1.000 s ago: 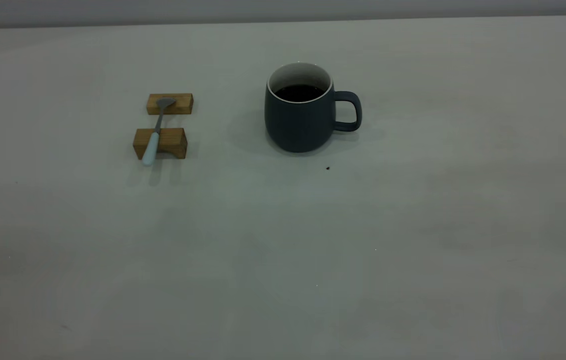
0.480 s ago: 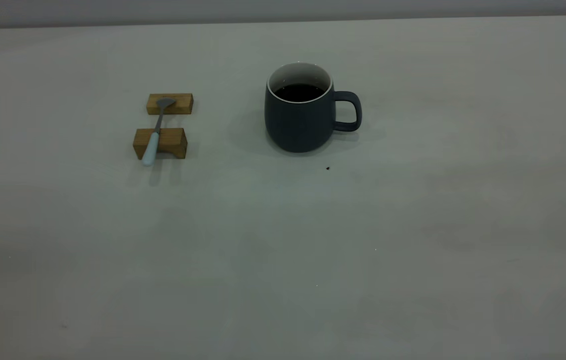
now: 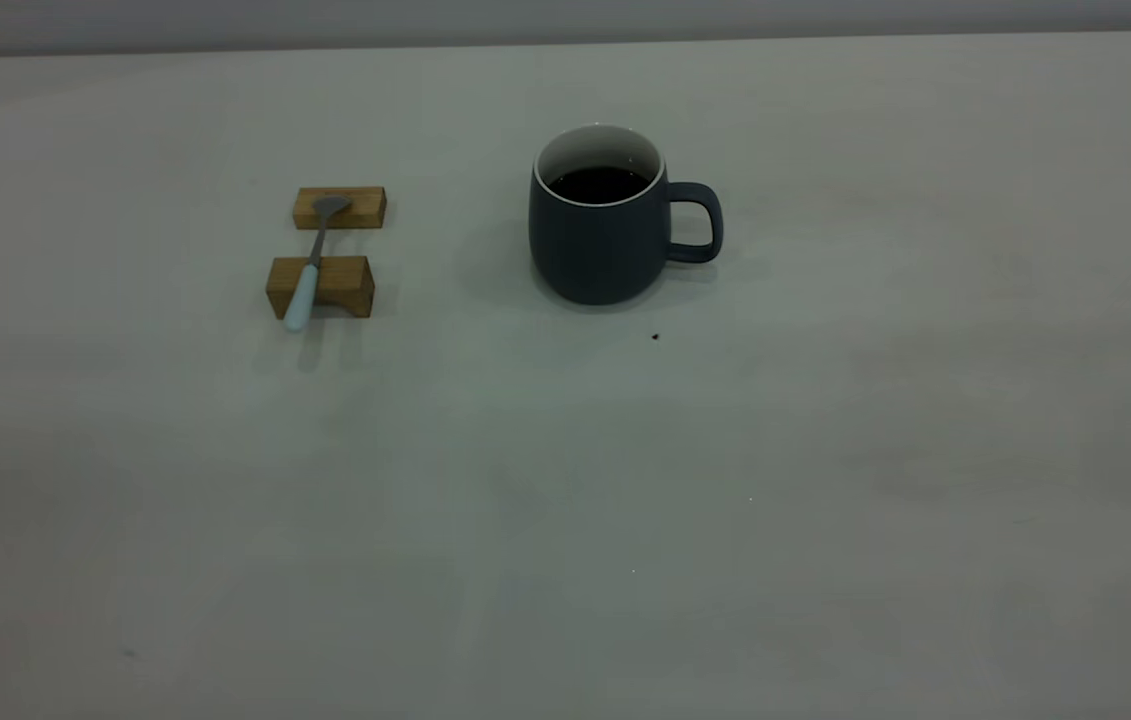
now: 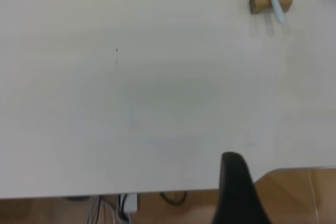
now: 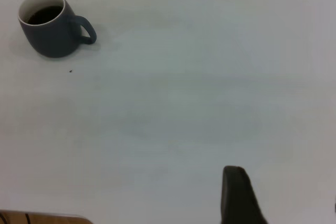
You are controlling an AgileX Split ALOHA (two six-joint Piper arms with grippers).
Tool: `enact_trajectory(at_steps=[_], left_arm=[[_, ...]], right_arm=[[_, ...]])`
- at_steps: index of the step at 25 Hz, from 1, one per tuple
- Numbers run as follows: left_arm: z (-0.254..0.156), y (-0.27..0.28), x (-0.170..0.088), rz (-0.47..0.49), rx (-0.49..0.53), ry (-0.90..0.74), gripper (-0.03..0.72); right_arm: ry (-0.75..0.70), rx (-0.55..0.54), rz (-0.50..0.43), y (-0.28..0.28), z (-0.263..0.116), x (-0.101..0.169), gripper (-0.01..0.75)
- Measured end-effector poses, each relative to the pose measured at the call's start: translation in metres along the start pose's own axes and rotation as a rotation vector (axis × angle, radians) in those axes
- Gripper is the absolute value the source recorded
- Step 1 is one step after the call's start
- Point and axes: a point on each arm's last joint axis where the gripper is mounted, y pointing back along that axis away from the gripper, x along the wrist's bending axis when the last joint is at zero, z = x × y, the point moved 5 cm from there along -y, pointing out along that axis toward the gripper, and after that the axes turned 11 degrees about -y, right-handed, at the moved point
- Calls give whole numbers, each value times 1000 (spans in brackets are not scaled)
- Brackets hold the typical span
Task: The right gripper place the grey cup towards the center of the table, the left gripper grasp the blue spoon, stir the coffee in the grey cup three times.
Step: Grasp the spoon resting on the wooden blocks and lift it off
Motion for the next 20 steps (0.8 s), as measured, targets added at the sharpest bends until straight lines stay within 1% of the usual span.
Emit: enact_trajectory(at_steps=[2, 4, 10, 12, 16, 20], left_arm=[[16, -10, 4, -15, 57, 1, 578], [32, -23, 9, -28, 102, 1, 594], [68, -83, 17, -85, 283, 13, 595], [80, -105, 17, -112, 309, 37, 595], [99, -153, 15, -164, 377, 81, 595], [112, -205, -3, -211, 445, 56, 595]], right_arm=[[0, 0, 0, 0, 0, 0, 474], [0, 0, 0, 0, 0, 0, 474], [0, 0, 0, 0, 0, 0, 474], [0, 0, 0, 0, 0, 0, 474], [0, 0, 0, 0, 0, 0, 474], [0, 0, 0, 0, 0, 0, 474]])
